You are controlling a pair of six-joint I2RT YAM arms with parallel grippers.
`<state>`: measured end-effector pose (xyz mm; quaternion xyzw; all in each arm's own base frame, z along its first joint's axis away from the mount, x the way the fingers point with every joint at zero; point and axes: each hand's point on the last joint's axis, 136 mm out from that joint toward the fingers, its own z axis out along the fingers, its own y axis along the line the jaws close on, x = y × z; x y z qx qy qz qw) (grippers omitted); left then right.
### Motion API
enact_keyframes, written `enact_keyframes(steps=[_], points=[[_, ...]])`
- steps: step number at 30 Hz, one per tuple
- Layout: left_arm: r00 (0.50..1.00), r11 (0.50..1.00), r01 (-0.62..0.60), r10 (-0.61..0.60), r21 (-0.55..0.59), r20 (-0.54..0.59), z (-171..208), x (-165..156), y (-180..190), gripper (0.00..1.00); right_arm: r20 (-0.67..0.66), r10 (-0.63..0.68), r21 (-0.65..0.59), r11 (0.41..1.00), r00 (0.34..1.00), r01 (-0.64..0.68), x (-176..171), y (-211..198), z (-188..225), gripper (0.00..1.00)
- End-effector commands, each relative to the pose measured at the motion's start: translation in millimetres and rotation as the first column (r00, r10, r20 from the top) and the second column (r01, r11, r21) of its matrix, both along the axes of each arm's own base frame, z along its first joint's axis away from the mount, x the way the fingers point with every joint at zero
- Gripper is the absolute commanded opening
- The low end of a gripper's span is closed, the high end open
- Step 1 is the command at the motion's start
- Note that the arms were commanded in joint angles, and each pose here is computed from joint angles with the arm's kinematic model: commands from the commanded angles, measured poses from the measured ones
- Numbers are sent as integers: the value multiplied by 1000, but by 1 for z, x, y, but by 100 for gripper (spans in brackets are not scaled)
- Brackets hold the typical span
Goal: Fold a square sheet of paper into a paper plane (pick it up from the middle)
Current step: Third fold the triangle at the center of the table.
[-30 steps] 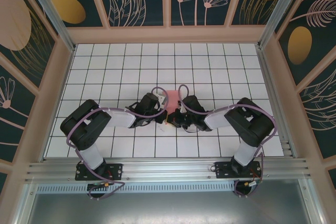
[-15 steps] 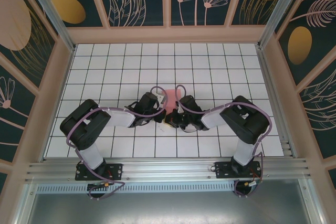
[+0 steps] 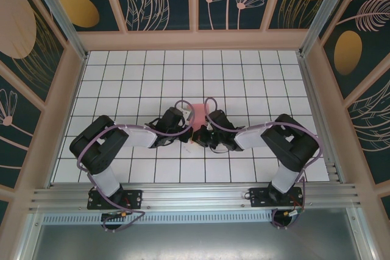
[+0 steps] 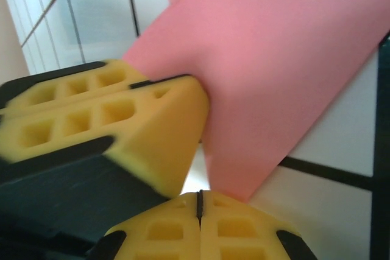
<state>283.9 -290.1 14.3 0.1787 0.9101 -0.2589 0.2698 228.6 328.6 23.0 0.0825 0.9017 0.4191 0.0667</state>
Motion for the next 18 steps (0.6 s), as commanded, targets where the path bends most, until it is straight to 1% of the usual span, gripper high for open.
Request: enact_keyframes(steps=[1,4,8,12,15,18], points=[[994,991,5,9,133,-105,-36,-22,24,0,-9,9,-9,1000,1000,-9,2,7,-9,4],[994,991,4,10,132,-106,-36,-21,24,0,-25,5,-33,999,1000,-6,0,1,-17,4],[994,991,5,10,136,-107,-36,-22,24,0,19,-6,6,1000,1000,6,5,-5,5,4],[994,991,6,9,137,-107,-36,-22,24,0,88,-62,-10,998,994,63,29,-30,27,4],[994,991,8,7,134,-110,-36,-22,23,0,115,-103,-23,994,988,106,51,-52,32,5],[994,990,10,6,137,-113,-36,-22,23,0,110,-104,-10,994,989,105,65,-59,31,5]])
